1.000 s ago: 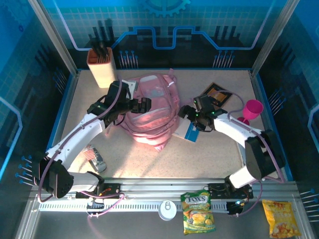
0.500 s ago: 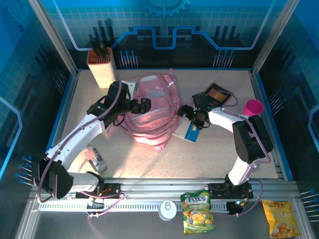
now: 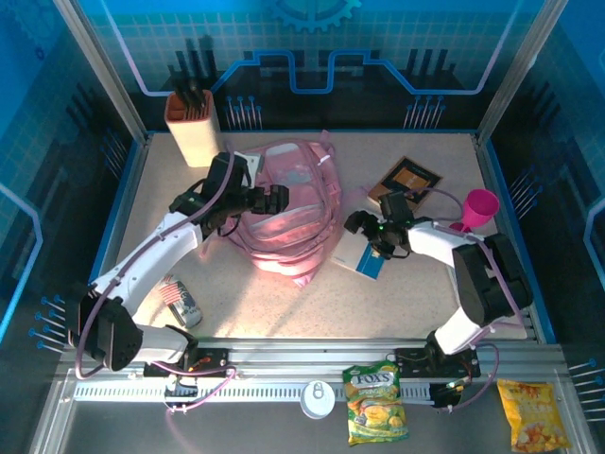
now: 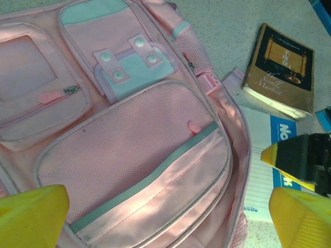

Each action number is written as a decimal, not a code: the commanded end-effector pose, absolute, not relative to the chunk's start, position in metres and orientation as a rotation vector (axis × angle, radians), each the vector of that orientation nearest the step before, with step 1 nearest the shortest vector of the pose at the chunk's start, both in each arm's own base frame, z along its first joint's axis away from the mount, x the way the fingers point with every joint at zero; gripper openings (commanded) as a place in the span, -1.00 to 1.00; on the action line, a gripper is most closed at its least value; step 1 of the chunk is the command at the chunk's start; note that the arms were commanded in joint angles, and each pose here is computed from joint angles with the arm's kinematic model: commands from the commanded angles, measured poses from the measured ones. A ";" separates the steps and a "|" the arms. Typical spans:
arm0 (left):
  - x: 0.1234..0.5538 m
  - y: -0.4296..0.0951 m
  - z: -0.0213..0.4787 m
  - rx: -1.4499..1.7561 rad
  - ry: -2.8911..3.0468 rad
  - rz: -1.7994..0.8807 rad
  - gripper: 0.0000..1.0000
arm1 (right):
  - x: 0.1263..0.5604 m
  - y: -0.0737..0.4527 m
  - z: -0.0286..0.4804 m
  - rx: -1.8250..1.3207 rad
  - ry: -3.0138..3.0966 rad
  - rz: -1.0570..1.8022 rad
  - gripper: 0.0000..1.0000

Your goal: Pack the student bag

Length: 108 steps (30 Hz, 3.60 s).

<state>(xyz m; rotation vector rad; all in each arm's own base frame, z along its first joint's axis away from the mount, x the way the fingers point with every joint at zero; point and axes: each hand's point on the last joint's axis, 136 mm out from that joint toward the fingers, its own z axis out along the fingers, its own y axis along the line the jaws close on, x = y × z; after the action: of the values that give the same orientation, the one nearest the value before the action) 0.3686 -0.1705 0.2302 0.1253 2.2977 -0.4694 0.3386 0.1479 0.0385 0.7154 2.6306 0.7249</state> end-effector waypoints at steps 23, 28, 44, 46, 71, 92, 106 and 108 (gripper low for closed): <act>0.363 -0.293 0.195 0.134 2.503 -0.927 0.92 | 0.329 0.144 0.035 0.624 2.714 0.595 0.43; 0.358 -0.306 0.184 0.139 2.547 -0.958 0.86 | 0.320 0.152 0.020 0.558 2.787 0.560 0.38; 0.354 -0.334 0.157 0.059 2.680 -0.956 0.58 | 0.299 0.160 0.069 0.458 2.683 0.720 0.09; 0.349 -0.337 0.153 0.007 2.711 -0.901 0.53 | 0.303 0.144 0.076 0.487 2.652 0.655 0.10; 0.303 -0.394 0.051 0.028 2.954 -0.707 0.01 | 0.272 0.072 0.024 0.700 2.851 0.297 -0.10; 0.301 -0.402 0.020 -0.005 3.040 -0.691 -0.13 | 0.271 0.075 0.012 0.749 2.881 0.316 -0.08; 0.296 -0.433 0.055 0.127 2.984 -0.980 -0.15 | 0.270 0.076 0.009 0.805 2.879 0.349 -0.07; 0.293 -0.441 0.072 0.142 2.948 -1.091 -0.16 | 0.269 0.077 0.007 0.822 2.882 0.356 -0.07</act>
<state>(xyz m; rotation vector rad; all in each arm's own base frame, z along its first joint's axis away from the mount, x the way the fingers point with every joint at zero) 0.3005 -0.4102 0.0302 0.0305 3.0332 -0.8002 0.2790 0.0744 0.0186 0.7559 2.8412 0.3224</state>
